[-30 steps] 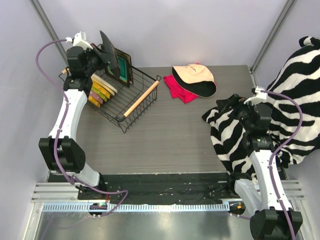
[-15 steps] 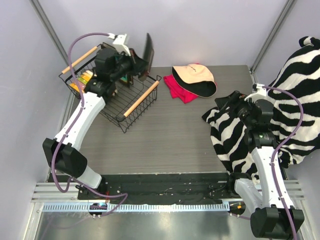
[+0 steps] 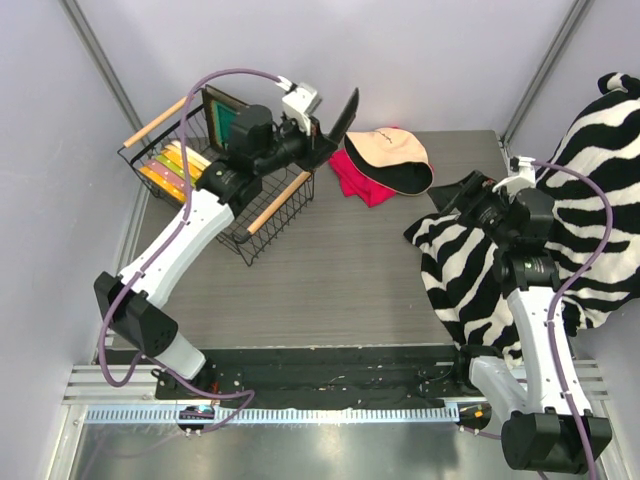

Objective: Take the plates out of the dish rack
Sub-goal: Place the plate at the center of the board.

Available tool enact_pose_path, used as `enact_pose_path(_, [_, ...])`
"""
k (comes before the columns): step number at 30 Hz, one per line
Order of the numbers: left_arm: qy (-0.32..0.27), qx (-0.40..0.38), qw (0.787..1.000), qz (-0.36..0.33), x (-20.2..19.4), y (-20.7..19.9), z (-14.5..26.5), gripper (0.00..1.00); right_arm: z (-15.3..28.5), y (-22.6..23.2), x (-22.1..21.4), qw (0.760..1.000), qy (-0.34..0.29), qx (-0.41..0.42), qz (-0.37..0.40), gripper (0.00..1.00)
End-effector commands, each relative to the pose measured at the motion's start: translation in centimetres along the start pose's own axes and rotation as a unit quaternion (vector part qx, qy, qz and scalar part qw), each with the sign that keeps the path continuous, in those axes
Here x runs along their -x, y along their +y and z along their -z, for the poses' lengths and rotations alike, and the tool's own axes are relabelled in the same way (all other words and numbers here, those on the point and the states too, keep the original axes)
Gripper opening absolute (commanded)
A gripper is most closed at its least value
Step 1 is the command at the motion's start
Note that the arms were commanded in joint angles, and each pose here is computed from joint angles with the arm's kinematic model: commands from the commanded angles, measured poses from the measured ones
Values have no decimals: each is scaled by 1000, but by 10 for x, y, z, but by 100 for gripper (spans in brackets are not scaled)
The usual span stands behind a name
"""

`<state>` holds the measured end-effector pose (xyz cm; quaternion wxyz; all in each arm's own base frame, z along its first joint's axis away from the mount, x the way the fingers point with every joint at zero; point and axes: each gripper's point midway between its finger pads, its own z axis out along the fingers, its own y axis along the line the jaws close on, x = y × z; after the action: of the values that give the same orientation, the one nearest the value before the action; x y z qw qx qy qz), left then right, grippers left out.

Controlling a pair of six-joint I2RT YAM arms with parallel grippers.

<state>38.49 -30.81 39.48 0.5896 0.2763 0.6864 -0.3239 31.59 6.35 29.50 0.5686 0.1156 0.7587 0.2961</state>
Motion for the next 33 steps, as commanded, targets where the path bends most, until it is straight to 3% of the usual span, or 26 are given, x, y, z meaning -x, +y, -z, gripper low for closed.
enact_pose_path(1, [-102, -20, 987, -121, 67, -34, 4, 0, 10, 45, 36, 997, -27, 62, -28, 85])
enact_pose_path(6, [-81, -41, 981, -171, 43, -66, -11, 0, 21, 92, 63, 986, -38, 146, -68, 85])
enact_pose_path(14, [-54, -47, 972, -224, 12, -89, -24, 0, 18, 109, 73, 978, -15, 173, -117, 91])
enact_pose_path(22, [-27, -43, 962, -267, -20, -100, -38, 0, -4, 78, 46, 975, 7, 136, -174, 91])
enact_pose_path(33, [12, -35, 950, -310, -63, -106, -51, 0, -42, 36, 11, 979, 61, 75, -178, 87])
